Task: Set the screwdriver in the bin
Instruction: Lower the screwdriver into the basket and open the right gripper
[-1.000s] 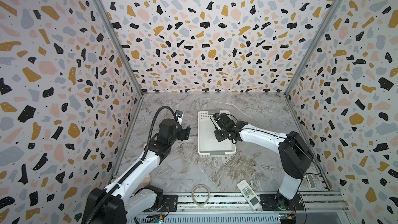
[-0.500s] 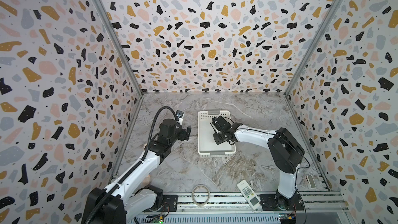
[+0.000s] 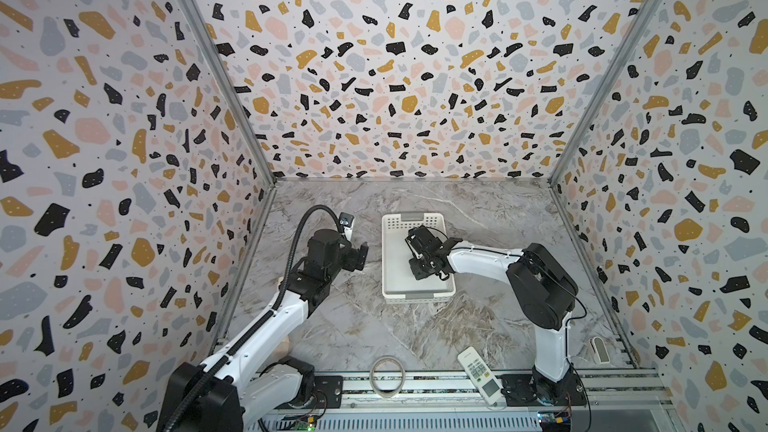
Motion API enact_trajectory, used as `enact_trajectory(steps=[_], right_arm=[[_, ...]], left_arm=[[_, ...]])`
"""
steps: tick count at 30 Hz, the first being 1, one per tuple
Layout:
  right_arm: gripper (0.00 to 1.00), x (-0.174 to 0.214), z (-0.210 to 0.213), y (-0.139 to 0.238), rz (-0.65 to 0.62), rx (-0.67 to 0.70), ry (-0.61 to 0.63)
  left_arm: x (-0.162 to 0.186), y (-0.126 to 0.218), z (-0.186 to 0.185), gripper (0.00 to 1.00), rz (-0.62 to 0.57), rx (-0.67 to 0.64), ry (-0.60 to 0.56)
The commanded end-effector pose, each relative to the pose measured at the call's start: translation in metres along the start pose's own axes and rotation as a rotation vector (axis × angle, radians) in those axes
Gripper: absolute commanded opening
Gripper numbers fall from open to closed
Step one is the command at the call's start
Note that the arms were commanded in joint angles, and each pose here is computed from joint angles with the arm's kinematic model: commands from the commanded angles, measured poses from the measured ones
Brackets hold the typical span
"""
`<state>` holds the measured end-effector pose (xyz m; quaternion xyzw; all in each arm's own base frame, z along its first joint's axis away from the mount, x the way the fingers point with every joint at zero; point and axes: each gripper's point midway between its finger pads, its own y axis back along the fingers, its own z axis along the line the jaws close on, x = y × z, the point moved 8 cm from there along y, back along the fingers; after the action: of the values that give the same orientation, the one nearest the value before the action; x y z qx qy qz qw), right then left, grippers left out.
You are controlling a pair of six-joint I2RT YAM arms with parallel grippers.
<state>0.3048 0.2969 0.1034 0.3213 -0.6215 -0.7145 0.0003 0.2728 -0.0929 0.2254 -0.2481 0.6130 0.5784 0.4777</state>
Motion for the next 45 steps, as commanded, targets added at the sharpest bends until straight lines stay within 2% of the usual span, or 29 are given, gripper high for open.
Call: enact_trajectory(steps=[1, 14, 24, 35, 45], right_arm=[[0.2, -0.009, 0.002, 0.003, -0.026, 0.011, -0.017], [0.24, -0.001, -0.001, -0.001, -0.008, 0.032, -0.037], [0.3, -0.003, -0.001, 0.003, -0.016, 0.04, -0.02], [0.42, -0.016, -0.003, 0.019, -0.048, 0.065, 0.01], [0.6, -0.034, -0.001, 0.055, -0.119, 0.034, 0.004]], left_arm=[[-0.013, 0.004, 0.001, 0.95, -0.052, -0.007, 0.008], [-0.016, 0.003, -0.001, 0.96, -0.056, 0.006, 0.016], [-0.017, 0.005, -0.001, 0.99, -0.062, 0.011, 0.012], [-0.016, 0.006, 0.001, 1.0, -0.062, -0.009, 0.013], [-0.015, 0.003, 0.001, 1.0, -0.053, -0.01, 0.011]])
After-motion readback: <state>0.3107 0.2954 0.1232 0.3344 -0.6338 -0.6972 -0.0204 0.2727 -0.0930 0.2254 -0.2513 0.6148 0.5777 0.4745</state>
